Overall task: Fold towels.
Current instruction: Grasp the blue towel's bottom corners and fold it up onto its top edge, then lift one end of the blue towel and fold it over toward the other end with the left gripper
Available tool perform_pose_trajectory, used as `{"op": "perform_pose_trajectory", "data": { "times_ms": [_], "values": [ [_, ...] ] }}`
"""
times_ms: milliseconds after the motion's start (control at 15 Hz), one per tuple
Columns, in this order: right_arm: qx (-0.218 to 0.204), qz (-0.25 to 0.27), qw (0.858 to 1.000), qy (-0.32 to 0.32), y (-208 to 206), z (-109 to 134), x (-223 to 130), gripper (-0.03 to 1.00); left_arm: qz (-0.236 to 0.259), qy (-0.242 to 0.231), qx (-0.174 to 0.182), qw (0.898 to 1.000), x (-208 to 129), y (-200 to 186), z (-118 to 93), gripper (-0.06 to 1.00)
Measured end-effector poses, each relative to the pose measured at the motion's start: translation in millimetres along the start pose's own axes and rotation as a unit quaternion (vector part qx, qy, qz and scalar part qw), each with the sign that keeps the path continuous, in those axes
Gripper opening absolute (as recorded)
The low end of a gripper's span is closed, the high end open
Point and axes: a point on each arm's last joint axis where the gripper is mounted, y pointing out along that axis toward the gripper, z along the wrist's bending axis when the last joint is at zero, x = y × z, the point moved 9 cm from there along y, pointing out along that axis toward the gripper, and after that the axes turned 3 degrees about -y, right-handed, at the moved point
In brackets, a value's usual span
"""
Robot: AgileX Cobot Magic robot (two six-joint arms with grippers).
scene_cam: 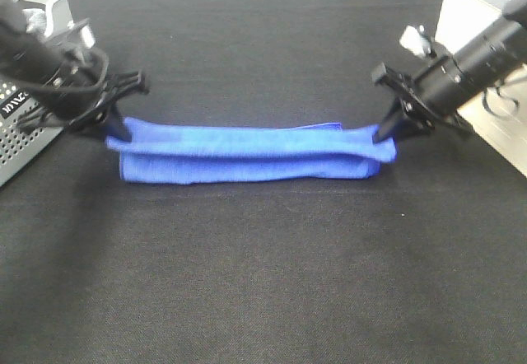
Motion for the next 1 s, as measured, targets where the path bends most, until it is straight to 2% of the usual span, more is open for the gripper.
{"op": "perform_pose_trajectory", "data": {
  "times_ms": [267,467,533,600,667,800,867,933,1000],
  "values": [
    [-0.001,-0.028,1.0,-0.015,14,-8,39,0.0,-0.023,0.016,0.01,1.0,32,29,4,0.01],
    [-0.005,-0.025,1.0,-0.012,30,-18,45,0.0,-0.016,0.015,0.017,1.0,31,47,11,0.01],
    [-0.005,-0.017,1.0,-0.007,37,-22,42,0.04,-0.009,0.012,0.019,1.0,28,53,13,0.01],
    [-0.007,-0.011,1.0,-0.005,41,-25,39,0.12,-0.003,0.012,0.02,1.0,26,57,15,0.04],
    [-0.006,-0.008,1.0,-0.005,42,-25,38,0.28,-0.002,0.012,0.021,1.0,25,58,16,0.09],
    [-0.001,0.001,1.0,-0.004,42,-24,35,0.59,-0.001,0.015,0.022,1.0,25,59,16,0.37],
    [0.002,0.004,1.0,-0.005,40,-22,34,0.69,-0.001,0.017,0.022,1.0,25,58,17,0.53],
    [0.004,0.007,1.0,-0.007,38,-20,33,0.75,-0.001,0.019,0.023,1.0,25,58,17,0.67],
    [0.006,0.012,1.0,-0.012,34,-17,32,0.77,-0.004,0.023,0.024,0.999,26,55,16,0.76]
  ]
}}
